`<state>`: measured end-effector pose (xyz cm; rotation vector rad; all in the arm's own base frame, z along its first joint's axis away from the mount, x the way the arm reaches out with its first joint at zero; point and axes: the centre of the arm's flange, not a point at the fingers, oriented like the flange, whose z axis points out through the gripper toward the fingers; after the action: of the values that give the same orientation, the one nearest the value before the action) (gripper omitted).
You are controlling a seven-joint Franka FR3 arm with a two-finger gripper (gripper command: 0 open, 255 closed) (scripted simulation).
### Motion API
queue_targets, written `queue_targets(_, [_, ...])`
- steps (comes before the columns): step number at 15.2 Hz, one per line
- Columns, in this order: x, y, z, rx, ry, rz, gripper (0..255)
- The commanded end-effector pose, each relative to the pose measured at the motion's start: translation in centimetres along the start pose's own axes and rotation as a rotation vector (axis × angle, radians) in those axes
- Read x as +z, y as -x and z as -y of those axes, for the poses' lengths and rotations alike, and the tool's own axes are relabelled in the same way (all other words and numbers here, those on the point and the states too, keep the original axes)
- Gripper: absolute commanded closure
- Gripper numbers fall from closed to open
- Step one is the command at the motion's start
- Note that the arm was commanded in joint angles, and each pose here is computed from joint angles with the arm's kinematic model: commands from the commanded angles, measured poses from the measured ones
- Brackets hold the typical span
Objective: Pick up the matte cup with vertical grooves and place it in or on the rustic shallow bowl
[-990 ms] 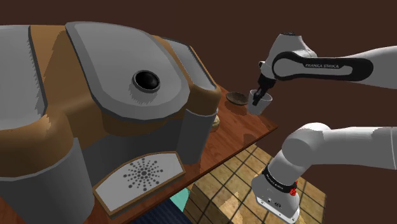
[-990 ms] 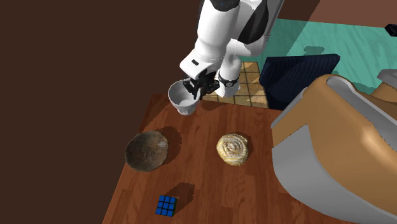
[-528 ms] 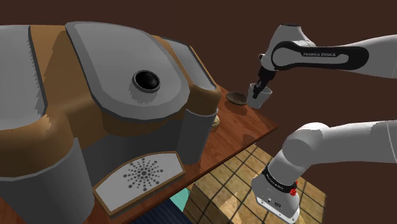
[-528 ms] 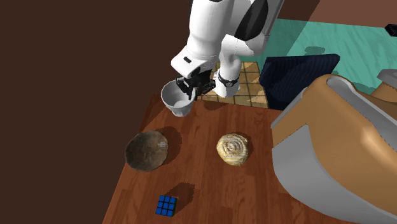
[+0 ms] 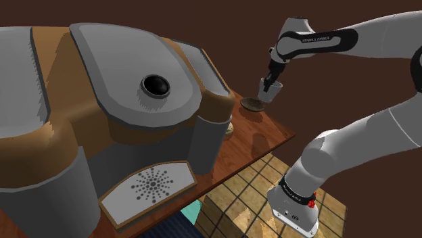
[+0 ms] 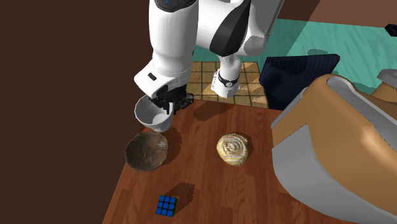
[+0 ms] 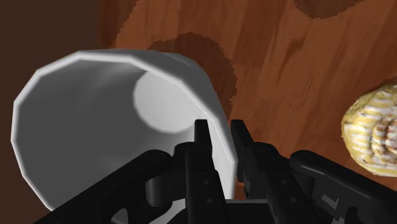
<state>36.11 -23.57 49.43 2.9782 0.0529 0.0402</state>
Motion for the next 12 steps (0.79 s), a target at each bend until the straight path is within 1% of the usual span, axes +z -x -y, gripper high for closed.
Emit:
queue_targets(1, [0.3,-1.9,-1.9,0.0,0.002,0.0,255])
queue_targets(7, [0.3,-7.2,-7.3,0.0,0.002,0.0,255])
queue_targets(12, [2.9,-7.1,-6.9,0.0,0.002,0.0,255])
